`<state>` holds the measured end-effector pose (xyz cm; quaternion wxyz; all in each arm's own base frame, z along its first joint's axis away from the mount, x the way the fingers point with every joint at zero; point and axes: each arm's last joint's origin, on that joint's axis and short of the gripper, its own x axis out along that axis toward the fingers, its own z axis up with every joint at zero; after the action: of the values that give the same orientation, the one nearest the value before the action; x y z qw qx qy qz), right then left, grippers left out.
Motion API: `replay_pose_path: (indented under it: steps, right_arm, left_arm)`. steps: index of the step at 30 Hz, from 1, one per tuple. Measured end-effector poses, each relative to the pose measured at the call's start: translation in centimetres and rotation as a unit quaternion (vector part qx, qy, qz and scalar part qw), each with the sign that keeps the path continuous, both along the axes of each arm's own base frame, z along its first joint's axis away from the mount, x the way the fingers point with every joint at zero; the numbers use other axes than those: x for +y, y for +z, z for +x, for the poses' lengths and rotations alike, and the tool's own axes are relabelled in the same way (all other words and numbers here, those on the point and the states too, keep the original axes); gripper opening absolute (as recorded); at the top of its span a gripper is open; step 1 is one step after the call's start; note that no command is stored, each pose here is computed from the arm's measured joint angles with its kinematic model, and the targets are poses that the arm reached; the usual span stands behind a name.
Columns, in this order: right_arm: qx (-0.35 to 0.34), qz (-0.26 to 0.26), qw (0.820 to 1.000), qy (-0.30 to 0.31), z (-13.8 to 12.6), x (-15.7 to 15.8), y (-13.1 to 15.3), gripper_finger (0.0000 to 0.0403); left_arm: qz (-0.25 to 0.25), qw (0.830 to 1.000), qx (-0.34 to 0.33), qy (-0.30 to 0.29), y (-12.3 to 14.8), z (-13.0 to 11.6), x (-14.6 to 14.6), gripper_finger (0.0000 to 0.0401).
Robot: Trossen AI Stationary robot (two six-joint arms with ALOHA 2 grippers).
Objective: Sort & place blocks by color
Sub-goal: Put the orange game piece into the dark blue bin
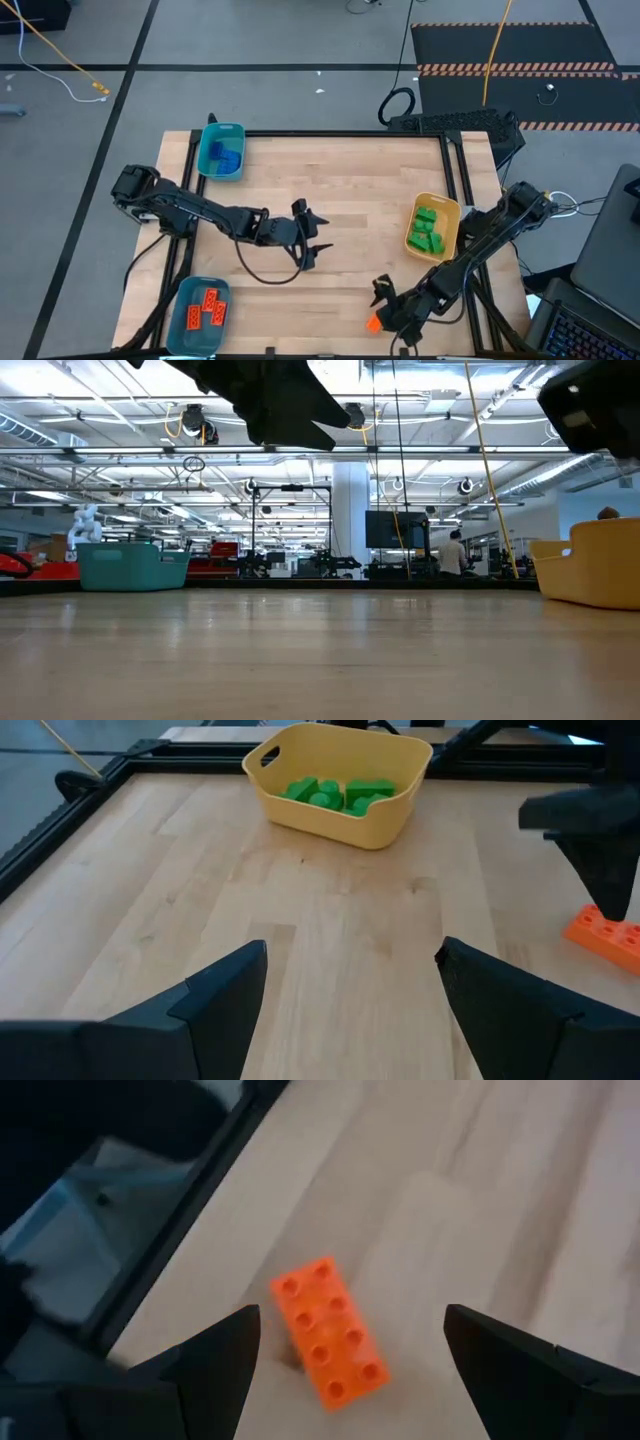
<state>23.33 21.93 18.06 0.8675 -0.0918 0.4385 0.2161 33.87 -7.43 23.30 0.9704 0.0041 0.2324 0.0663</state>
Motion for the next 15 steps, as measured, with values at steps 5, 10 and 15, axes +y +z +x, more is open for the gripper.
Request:
replay_pose_path:
  steps: [5, 10, 15]
  right_arm:
    - [0.024, -0.015, 0.999, 0.019, 0.1, 0.3, -1.4, 0.0308]
    - [0.027, -0.034, 0.999, 0.031, 0.3, 0.3, -2.2, 0.0308]
    - [0.029, -0.047, 0.998, 0.038, 0.5, 0.3, -2.8, 0.0308]
  left_arm:
    - [0.002, 1.0, 0.006, 0.0, -0.1, -0.1, 0.0, 0.0294]
    - [0.0, 1.0, 0.021, 0.003, -0.4, -0.2, 0.1, 0.0294]
    - [-0.002, 1.0, 0.026, 0.005, -0.5, -0.3, 0.1, 0.0294]
